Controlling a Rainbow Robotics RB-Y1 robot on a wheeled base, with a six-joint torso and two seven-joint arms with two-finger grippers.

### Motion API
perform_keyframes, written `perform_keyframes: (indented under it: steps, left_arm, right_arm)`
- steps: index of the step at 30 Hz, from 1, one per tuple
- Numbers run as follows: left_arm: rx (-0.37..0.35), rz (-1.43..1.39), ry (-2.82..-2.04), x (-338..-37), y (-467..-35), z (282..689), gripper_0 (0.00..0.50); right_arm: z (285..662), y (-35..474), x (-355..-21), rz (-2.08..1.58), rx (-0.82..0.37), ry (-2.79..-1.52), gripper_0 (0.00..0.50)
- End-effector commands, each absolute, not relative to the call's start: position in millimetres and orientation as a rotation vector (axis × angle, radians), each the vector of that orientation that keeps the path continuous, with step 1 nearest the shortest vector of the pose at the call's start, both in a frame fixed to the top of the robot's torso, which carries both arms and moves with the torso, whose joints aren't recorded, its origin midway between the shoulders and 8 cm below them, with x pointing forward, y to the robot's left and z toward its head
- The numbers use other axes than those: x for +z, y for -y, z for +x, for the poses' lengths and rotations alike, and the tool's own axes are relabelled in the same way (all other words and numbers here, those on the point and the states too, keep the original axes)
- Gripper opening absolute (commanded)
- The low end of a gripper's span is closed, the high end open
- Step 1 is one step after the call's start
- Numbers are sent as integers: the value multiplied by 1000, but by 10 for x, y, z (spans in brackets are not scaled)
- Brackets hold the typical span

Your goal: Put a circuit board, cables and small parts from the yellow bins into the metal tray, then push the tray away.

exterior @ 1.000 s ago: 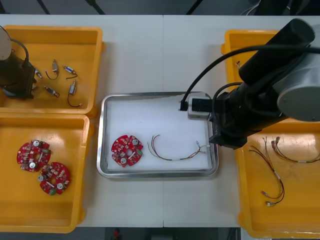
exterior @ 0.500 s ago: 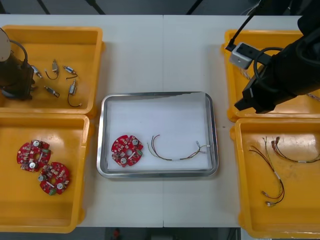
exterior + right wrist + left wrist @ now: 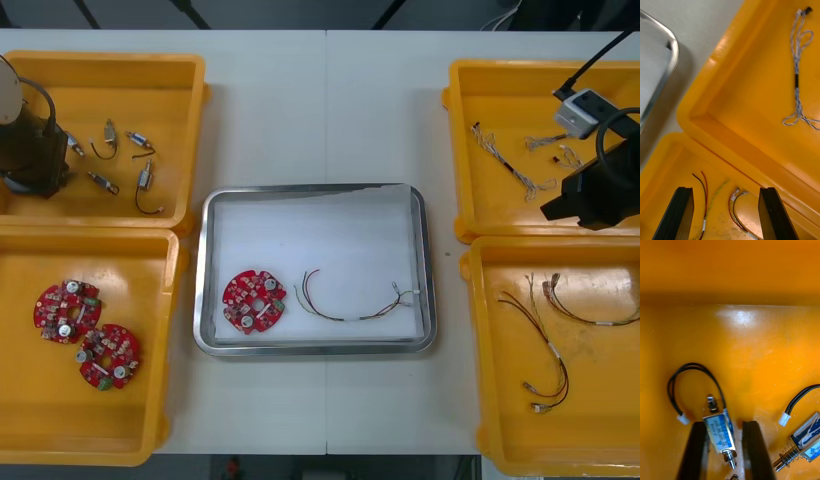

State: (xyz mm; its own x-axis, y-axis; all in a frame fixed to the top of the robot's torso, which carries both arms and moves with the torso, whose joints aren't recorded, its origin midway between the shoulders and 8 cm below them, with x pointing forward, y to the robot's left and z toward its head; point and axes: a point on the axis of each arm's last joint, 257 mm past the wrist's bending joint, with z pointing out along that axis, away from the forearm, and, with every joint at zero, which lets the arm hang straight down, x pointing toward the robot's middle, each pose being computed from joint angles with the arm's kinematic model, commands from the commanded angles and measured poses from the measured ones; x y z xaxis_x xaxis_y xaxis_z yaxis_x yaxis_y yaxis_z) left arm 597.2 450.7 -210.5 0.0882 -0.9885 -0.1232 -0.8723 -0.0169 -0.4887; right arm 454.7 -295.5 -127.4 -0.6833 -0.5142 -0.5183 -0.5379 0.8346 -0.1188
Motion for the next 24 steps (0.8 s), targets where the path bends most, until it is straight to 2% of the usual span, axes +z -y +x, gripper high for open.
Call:
perform_keyframes:
  steps: [1, 2, 5, 6, 13, 24]
  left_arm:
    - [-317, -1820, -1907, -2080, -4488, 6013, 98]
    - [-318, -1823, -1907, -2088, -4492, 6007, 71]
    - [-317, -1823, -1909, -2091, -4489, 6004, 41]
    - [-317, -1822, -1911, -2091, -4489, 6004, 7]
    - [-307, -1811, -1933, -2098, -4484, 5979, 0]
    - [-181, -1706, -2050, -1707, -4549, 5765, 0]
  right_arm:
    - [4654, 3465, -1173, -616, -51, -2506, 500]
    - [4682, 3522, -1192, -597, -57, -2511, 500]
    - [4739, 3602, -1218, -563, -50, -2512, 500]
    - [4782, 3614, -1223, -549, -36, -2503, 500]
    - [4911, 3740, -1182, -524, -71, -2470, 500]
    - [5216, 4010, -1199, -679, -141, -2423, 500]
